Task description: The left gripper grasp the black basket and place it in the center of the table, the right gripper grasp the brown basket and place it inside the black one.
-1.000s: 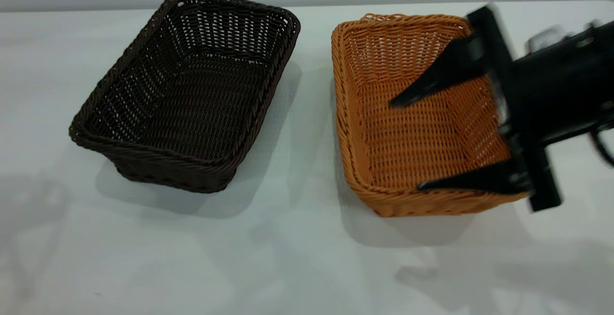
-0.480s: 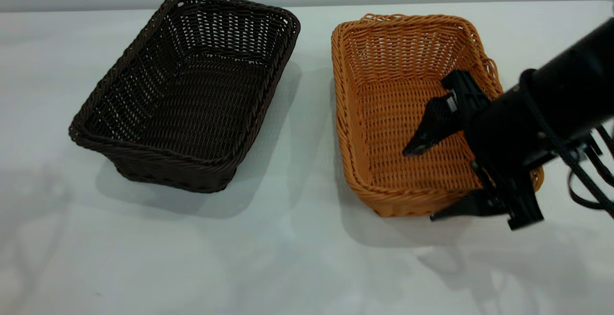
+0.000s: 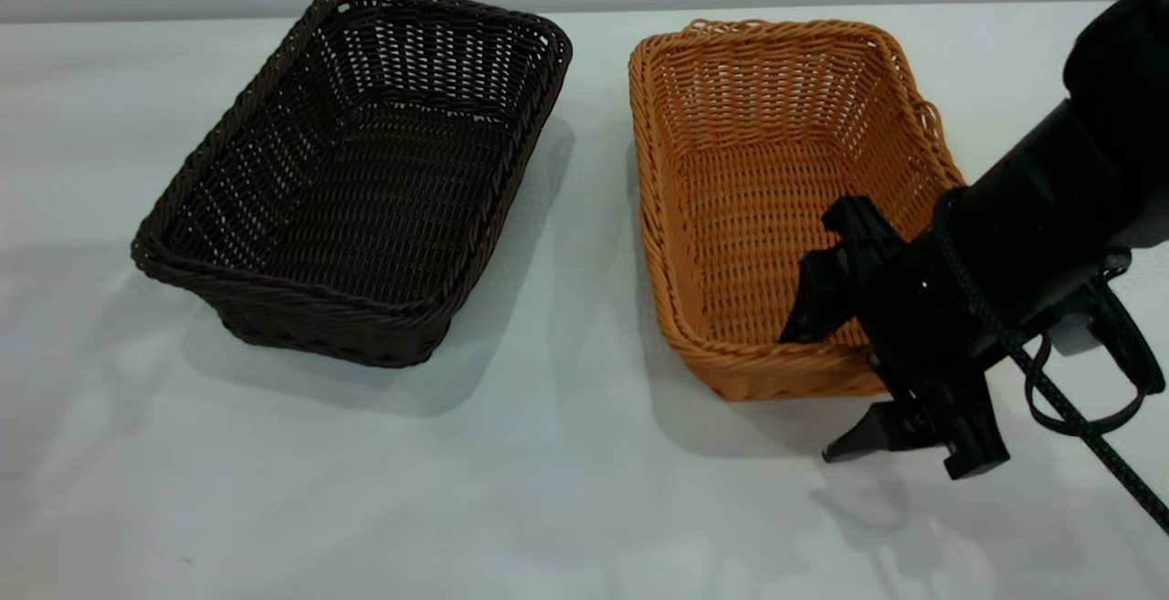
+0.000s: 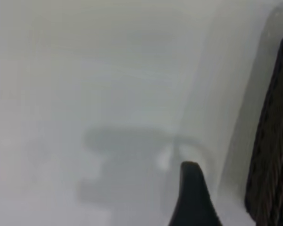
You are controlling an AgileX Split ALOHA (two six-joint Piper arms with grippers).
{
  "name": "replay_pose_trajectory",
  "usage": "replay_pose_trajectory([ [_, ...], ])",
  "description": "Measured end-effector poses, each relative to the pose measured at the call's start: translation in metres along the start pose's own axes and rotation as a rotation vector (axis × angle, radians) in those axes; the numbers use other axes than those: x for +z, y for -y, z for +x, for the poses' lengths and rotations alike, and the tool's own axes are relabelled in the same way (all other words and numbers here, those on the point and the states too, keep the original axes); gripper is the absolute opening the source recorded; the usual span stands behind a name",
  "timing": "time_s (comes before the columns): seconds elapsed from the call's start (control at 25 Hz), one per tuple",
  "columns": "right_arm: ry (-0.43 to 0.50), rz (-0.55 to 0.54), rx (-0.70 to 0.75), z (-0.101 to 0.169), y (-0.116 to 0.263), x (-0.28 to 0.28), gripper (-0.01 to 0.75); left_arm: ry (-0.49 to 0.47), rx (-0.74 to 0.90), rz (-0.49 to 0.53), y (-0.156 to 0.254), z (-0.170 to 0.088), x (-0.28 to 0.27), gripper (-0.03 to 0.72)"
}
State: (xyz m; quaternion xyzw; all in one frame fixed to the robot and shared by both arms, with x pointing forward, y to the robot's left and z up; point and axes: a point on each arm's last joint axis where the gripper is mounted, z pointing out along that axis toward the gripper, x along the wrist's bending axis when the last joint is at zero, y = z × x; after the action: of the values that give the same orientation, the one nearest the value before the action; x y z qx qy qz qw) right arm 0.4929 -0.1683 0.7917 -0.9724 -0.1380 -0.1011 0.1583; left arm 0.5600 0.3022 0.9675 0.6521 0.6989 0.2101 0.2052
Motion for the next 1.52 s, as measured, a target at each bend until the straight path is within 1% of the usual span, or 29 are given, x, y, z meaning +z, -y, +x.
replay_pose_trajectory([
  [0.08, 0.001, -0.020, 0.007, 0.000, -0.002, 0.000, 0.521, 0.012, 0.030, 0.046, -0.007, -0.012, 0.018, 0.459],
  [0.2, 0.003, -0.028, 0.007, 0.000, -0.003, 0.000, 0.513, 0.028, 0.089, 0.152, -0.011, -0.036, 0.048, 0.459],
  [0.36, 0.000, -0.029, 0.000, 0.001, -0.003, 0.000, 0.510, 0.045, 0.155, 0.204, -0.022, -0.061, 0.084, 0.459],
  [0.48, 0.000, -0.029, -0.011, 0.001, -0.003, 0.000, 0.510, 0.042, 0.174, 0.246, -0.027, -0.068, 0.110, 0.459],
  [0.68, 0.001, -0.030, -0.040, 0.001, -0.003, 0.001, 0.510, 0.039, 0.215, 0.286, -0.031, -0.072, 0.136, 0.459],
  [0.92, 0.011, -0.040, -0.043, -0.001, -0.004, 0.003, 0.505, 0.058, 0.185, 0.332, -0.015, -0.076, 0.163, 0.454],
  [1.0, 0.022, -0.041, -0.043, -0.002, -0.005, 0.005, 0.484, 0.070, 0.200, 0.348, -0.008, -0.079, 0.171, 0.437],
  [1.04, 0.028, -0.042, -0.044, -0.004, -0.006, 0.007, 0.464, 0.073, 0.211, 0.358, -0.004, -0.080, 0.174, 0.423],
  [1.12, 0.032, -0.038, -0.043, -0.004, -0.006, 0.009, 0.409, 0.076, 0.227, 0.371, 0.001, -0.083, 0.178, 0.363],
  [1.2, 0.028, -0.031, -0.048, -0.003, -0.006, 0.009, 0.324, 0.077, 0.234, 0.374, 0.002, -0.084, 0.179, 0.263],
  [1.24, 0.027, -0.027, -0.050, -0.003, -0.005, 0.009, 0.268, 0.077, 0.236, 0.372, 0.001, -0.084, 0.179, 0.212],
  [1.28, 0.025, -0.023, -0.045, -0.003, -0.005, 0.009, 0.223, 0.078, 0.236, 0.370, 0.001, -0.084, 0.179, 0.149],
  [1.32, 0.024, -0.023, -0.041, -0.003, -0.005, 0.009, 0.190, 0.079, 0.241, 0.369, 0.001, -0.084, 0.179, 0.097],
  [1.36, 0.023, -0.021, -0.042, -0.003, -0.005, 0.009, 0.176, 0.083, 0.236, 0.367, 0.000, -0.084, 0.179, 0.083],
  [1.52, 0.022, -0.015, -0.062, -0.002, -0.005, 0.008, 0.166, 0.094, 0.275, 0.354, -0.001, -0.085, 0.179, 0.081],
])
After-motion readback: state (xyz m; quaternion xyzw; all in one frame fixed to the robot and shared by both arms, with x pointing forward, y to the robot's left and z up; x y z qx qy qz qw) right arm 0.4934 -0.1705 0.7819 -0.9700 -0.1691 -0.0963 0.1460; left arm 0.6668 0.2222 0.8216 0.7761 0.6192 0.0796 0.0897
